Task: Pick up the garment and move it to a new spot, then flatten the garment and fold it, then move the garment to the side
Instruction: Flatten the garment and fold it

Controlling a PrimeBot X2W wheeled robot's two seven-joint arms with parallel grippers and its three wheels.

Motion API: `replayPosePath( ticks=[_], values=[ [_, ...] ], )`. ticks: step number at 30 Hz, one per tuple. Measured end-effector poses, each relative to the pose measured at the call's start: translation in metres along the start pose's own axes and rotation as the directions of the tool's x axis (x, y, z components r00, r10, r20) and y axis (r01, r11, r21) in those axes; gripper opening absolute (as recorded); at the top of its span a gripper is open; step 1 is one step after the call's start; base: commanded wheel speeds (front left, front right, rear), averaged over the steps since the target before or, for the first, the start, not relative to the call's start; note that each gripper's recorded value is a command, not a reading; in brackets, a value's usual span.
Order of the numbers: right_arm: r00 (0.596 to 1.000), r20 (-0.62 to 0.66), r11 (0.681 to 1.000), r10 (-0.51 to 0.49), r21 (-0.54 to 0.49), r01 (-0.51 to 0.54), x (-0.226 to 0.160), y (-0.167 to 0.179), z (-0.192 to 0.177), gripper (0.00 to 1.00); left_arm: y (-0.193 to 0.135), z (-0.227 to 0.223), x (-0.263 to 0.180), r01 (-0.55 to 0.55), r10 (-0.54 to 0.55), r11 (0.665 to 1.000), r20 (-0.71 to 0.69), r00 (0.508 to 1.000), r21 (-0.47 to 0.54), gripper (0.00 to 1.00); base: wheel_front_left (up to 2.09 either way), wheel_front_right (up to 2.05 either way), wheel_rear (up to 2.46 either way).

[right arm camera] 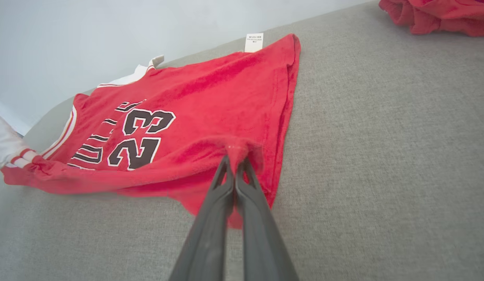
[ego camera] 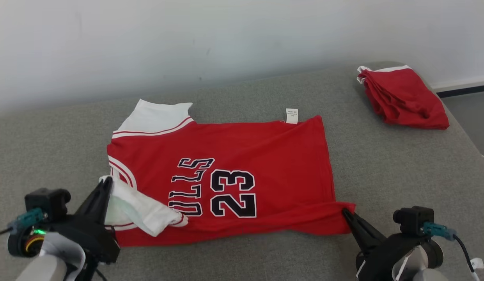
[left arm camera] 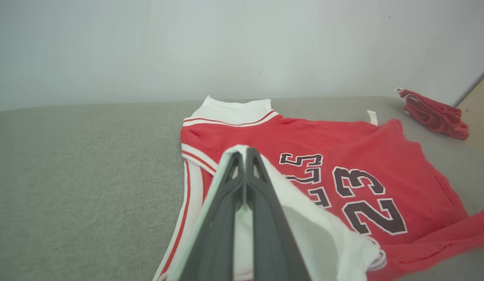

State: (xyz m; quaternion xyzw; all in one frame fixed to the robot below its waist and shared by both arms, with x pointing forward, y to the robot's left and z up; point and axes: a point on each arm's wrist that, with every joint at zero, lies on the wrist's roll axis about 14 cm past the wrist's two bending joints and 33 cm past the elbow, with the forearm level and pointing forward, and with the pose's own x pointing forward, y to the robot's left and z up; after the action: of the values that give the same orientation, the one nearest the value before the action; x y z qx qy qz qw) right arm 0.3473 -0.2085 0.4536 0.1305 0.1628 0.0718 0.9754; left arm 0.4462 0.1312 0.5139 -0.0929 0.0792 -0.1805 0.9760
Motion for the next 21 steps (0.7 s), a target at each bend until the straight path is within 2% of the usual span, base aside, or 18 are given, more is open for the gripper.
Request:
replayPosePath(
  ticks=[6,17,18,19,20,21],
  values=[
    [1.0,-0.006,1.0,-0.015,0.008,0.015,0.026,-0.006,0.009,0.0,0.018,0.002,0.038,-0.01,0.012,0.999,-0.039,0.999,0.042,0.0,0.0,0.0,0.0],
    [0.998,-0.044,0.999,-0.049,-0.01,0.048,0.066,-0.021,0.008,0.0,0.027,-0.012,0.087,0.009,0.003,0.993,-0.102,0.995,0.116,0.0,0.0,0.0,0.0],
    [0.998,-0.047,0.999,-0.047,-0.013,0.047,0.068,-0.02,0.006,0.4,0.028,-0.014,0.089,0.006,0.006,0.993,-0.104,0.995,0.116,0.0,0.0,0.0,0.0],
    [0.998,-0.045,0.999,-0.046,-0.015,0.046,0.07,-0.02,0.006,0.98,0.028,-0.016,0.09,0.008,0.004,0.993,-0.107,0.994,0.114,0.0,0.0,0.0,0.0],
    [0.998,-0.041,0.999,-0.045,-0.016,0.045,0.071,-0.019,0.007,1.0,0.028,-0.016,0.091,0.006,0.006,0.993,-0.099,0.995,0.122,0.34,0.0,0.0,0.0],
    [0.998,-0.035,0.999,-0.045,-0.019,0.045,0.072,-0.019,0.007,1.0,0.028,-0.014,0.092,0.003,0.009,0.991,-0.088,0.996,0.132,1.0,0.0,0.0,0.0]
  ],
)
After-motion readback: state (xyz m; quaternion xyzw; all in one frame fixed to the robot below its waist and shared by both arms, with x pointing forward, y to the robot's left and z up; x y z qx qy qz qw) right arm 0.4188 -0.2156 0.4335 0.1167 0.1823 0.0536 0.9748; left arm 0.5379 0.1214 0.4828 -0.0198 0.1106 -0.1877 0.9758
